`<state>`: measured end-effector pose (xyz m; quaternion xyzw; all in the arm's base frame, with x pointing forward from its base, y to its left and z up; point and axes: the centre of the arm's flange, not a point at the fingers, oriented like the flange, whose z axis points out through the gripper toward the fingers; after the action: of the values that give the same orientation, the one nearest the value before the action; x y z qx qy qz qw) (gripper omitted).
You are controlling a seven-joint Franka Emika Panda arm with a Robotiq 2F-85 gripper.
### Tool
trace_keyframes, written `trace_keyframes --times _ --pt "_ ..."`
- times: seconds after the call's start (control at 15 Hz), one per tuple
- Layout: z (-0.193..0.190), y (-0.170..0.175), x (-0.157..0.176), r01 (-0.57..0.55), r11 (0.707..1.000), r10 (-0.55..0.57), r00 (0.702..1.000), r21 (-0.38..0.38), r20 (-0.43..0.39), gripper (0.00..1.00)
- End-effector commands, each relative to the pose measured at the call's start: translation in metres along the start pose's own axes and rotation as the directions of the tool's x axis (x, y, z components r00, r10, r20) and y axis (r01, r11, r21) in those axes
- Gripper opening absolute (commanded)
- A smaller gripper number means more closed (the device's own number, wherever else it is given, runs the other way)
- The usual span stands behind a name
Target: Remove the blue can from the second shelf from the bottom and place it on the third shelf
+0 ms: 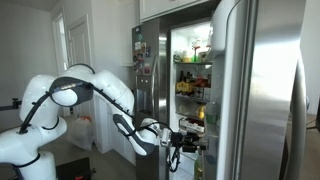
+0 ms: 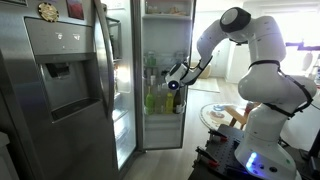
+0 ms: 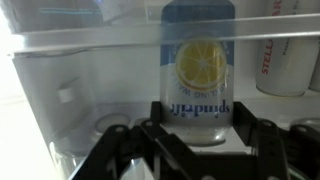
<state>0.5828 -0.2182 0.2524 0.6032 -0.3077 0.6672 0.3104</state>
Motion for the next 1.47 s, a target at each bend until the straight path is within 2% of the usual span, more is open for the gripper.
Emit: trace_keyframes --times 0.0,0.27,0.53,0.6,0.67,1.27,1.33,1.4 --pt "-0.013 0.053 -0.007 -0.012 1.000 0.011 0.995 -0.008 -0.098 0.46" --pt "-0.014 0.066 -0.014 -0.001 0.999 -0.006 0.991 -0.049 -0.137 0.46" --pt "-0.013 0.075 -0.015 0.010 0.996 -0.021 0.992 -0.084 -0.121 0.46" --pt "-0.009 0.029 -0.003 0.014 0.995 -0.023 0.996 -0.095 -0.088 0.46" --pt "-0.008 0.032 -0.005 0.016 0.995 -0.025 0.996 -0.099 -0.084 0.71" --pt "-0.009 0.032 -0.011 0.016 0.995 -0.023 0.997 -0.100 -0.073 0.71" --pt "-0.011 0.033 -0.014 0.007 0.995 -0.017 0.995 -0.100 -0.099 0.46" --pt "-0.013 0.032 -0.016 -0.001 0.995 -0.011 0.992 -0.099 -0.124 0.46"
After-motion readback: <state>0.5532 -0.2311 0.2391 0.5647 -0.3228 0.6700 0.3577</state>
